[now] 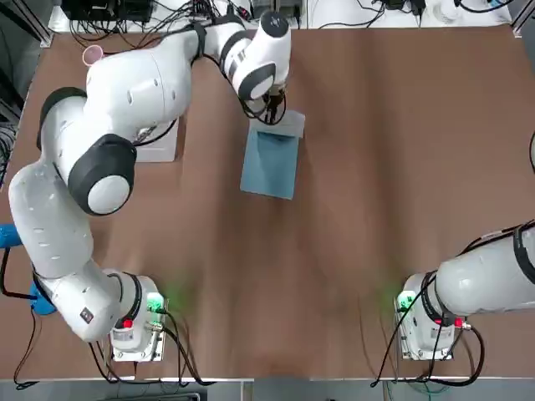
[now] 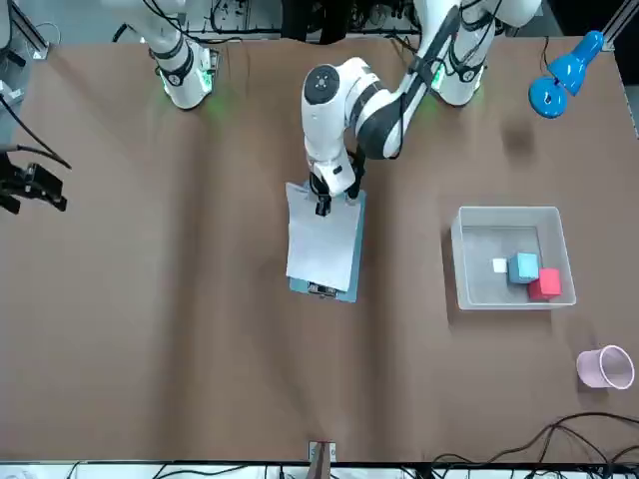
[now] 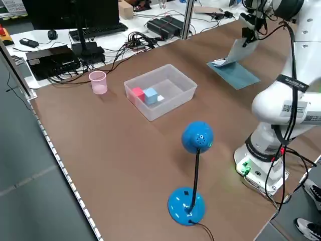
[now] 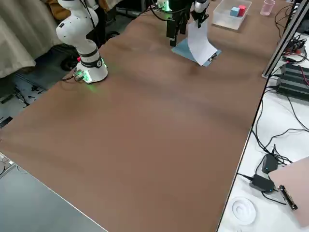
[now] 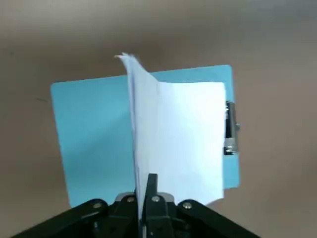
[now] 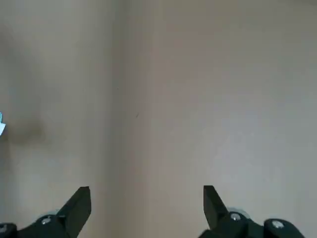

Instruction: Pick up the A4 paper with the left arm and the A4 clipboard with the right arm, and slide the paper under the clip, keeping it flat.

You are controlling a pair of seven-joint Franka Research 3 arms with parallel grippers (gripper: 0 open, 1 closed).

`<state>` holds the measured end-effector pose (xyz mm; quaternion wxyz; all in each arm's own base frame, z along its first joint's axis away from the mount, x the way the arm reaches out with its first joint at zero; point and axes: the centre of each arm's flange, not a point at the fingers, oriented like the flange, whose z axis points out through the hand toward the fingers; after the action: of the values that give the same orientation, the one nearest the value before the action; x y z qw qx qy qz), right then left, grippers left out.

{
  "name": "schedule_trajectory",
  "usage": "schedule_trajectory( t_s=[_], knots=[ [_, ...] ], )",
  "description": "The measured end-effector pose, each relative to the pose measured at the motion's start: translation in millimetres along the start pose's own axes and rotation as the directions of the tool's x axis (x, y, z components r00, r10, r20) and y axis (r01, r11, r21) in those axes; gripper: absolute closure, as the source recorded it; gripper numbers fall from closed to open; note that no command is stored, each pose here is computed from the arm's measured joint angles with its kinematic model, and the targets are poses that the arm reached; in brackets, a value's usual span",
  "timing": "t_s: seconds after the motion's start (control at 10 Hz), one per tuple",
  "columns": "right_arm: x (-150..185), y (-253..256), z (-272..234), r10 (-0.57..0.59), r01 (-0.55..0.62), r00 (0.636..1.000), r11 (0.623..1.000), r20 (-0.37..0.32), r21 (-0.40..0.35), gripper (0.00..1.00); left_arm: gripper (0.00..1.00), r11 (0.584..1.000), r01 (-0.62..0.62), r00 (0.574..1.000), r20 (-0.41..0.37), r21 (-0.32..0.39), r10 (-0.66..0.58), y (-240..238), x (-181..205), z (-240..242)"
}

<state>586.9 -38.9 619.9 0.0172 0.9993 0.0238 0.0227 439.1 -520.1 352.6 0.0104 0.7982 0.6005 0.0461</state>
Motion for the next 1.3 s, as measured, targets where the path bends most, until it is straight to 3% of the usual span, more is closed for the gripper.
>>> schedule_trajectory(
  t_s=[0.6, 1.3],
  knots=[
    [0, 21, -2, 0.035, -0.035, 0.999, 0.999, -0.023, -0.004, 0.0, 0.99, 0.993, -0.034, 0.995, -0.085, 0.115, 0.044, -27, -4, 20],
    [-1, 18, -1, 0.031, -0.031, 0.999, 1.0, -0.015, -0.002, 0.0, 0.99, 0.987, 0.088, 0.996, -0.026, 0.133, -0.086, 0, 28, 17]
  ],
)
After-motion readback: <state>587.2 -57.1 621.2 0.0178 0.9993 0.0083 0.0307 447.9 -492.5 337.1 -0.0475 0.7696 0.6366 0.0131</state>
